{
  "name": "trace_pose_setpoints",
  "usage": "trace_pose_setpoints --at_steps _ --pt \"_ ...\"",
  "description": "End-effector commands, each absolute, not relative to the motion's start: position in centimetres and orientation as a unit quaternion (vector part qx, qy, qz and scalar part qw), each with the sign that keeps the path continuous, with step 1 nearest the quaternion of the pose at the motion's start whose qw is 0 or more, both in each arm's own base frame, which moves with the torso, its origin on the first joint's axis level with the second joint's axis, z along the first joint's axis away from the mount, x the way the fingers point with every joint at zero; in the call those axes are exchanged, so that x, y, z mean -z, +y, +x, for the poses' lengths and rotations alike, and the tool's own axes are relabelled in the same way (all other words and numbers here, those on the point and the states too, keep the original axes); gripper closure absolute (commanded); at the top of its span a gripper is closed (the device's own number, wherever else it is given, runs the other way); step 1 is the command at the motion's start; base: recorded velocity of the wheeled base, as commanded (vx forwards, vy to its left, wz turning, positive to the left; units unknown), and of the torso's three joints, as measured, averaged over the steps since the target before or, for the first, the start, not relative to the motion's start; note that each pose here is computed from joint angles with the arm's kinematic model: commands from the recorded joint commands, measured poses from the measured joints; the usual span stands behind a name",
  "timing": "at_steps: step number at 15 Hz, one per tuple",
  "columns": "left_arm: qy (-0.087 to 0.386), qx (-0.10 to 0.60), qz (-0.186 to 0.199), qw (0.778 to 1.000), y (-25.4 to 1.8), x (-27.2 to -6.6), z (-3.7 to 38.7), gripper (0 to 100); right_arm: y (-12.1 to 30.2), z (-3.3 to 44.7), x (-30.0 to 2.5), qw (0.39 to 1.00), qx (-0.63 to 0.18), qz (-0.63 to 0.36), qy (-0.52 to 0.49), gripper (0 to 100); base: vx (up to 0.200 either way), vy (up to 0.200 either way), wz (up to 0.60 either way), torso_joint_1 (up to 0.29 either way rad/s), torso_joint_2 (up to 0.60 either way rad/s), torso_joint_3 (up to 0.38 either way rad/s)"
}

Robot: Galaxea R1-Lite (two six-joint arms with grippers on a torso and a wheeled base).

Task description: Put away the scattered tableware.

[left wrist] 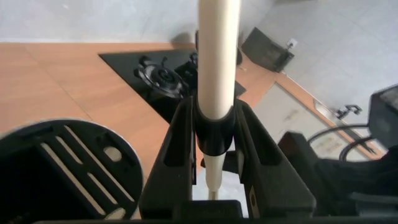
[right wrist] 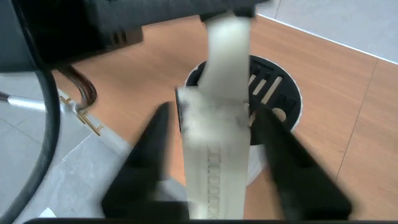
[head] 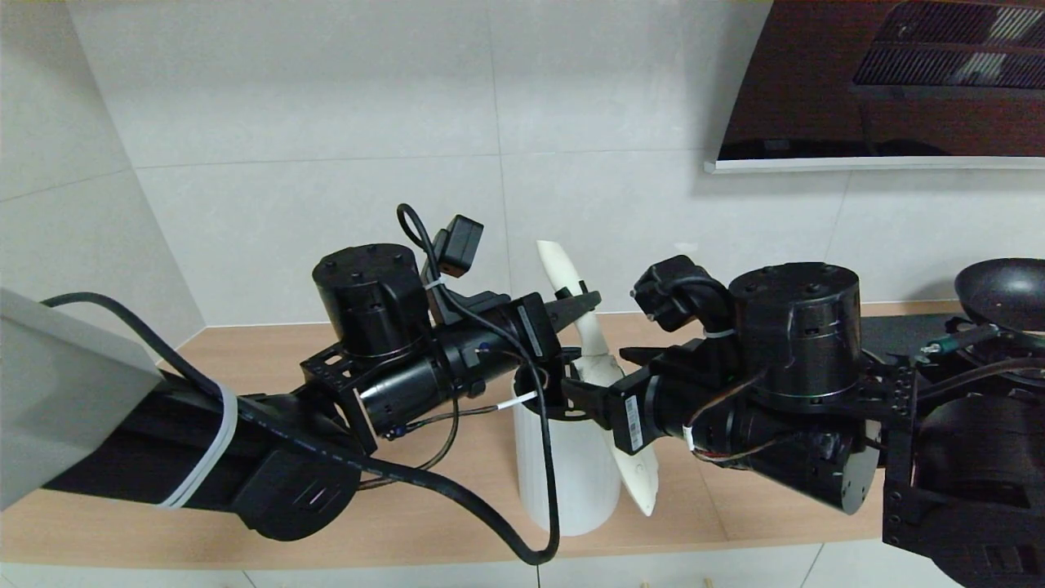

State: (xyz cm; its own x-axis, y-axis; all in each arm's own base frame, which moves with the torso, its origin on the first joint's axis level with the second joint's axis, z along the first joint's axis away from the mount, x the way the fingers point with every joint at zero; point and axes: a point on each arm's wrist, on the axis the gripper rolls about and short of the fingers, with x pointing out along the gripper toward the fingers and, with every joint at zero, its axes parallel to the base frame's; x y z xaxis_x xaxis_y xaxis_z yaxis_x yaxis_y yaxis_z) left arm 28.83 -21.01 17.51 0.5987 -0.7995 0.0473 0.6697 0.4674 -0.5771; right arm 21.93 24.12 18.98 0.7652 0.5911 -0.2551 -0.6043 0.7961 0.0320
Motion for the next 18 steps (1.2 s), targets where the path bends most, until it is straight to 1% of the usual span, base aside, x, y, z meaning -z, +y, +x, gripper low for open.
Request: trace_pose_setpoints --at_steps 1,4,6,7,8,9,10,11,12,13,14,15,16,18 --pt "0.111 0.434 -0.282 0.849 -21.0 -17.8 28.8 100 24.1 21.9 -19.0 0.939 -0.319 -0.026 0.127 0 0.0 0.0 0.0 0.0 0.0 0.0" --pt "0.098 0.426 -0.285 0.853 -20.8 -18.7 28.6 100 24.1 21.8 -19.4 0.941 -0.319 -0.019 0.114 0 0.0 0.0 0.0 0.0 0.0 0.0" --pt "0.09 0.423 -0.284 0.855 -20.4 -19.8 28.4 100 23.5 21.4 -20.0 0.943 -0.319 -0.01 0.093 0 0.0 0.0 0.0 0.0 0.0 0.0" --pt "0.077 0.406 -0.287 0.864 -19.7 -21.3 28.3 100 22.3 21.1 -21.1 0.947 -0.313 -0.001 0.078 0 0.0 0.0 0.0 0.0 0.0 0.0" --pt "0.067 0.395 -0.29 0.869 -19.4 -22.3 28.2 100 21.6 21.0 -21.8 0.949 -0.309 0.004 0.069 0 0.0 0.0 0.0 0.0 0.0 0.0" --pt "0.067 0.395 -0.29 0.869 -19.4 -22.3 28.2 100 21.6 21.0 -21.8 0.949 -0.309 0.004 0.069 0 0.0 0.0 0.0 0.0 0.0 0.0" --pt "0.023 0.335 -0.267 0.903 -18.4 -25.8 27.4 100 18.6 20.6 -24.5 0.959 -0.282 0.025 0.032 0 0.0 0.0 0.0 0.0 0.0 0.0" --pt "0.002 0.31 -0.25 0.917 -18.2 -26.9 27.1 100 17.6 20.6 -25.2 0.962 -0.27 0.027 0.027 0 0.0 0.0 0.0 0.0 0.0 0.0" --pt "-0.021 0.292 -0.236 0.926 -18.1 -28.0 26.9 100 16.8 20.3 -25.8 0.964 -0.263 0.03 0.022 0 0.0 0.0 0.0 0.0 0.0 0.0" --pt "-0.033 0.285 -0.201 0.937 -18.3 -28.6 26.5 100 16.2 20.1 -26.2 0.965 -0.26 0.032 0.017 0 0.0 0.0 0.0 0.0 0.0 0.0" --pt "-0.034 0.271 -0.155 0.949 -18.5 -28.4 26.3 100 15.9 19.9 -26.5 0.965 -0.258 0.034 0.012 0 0.0 0.0 0.0 0.0 0.0 0.0" --pt "-0.043 0.255 -0.129 0.957 -18.8 -28.3 26.2 100 15.7 20.0 -26.5 0.967 -0.254 0.034 0.012 0 0.0 0.0 0.0 0.0 0.0 0.0" --pt "-0.045 0.24 -0.117 0.963 -19.2 -28.2 26.1 100 15.6 20.2 -26.4 0.967 -0.251 0.034 0.013 0 0.0 0.0 0.0 0.0 0.0 0.0" --pt "-0.036 0.175 -0.115 0.977 -20.4 -27.3 25.9 100 15.5 20.5 -26.3 0.969 -0.246 0.033 0.015 0 0.0 0.0 0.0 0.0 0.0 0.0"
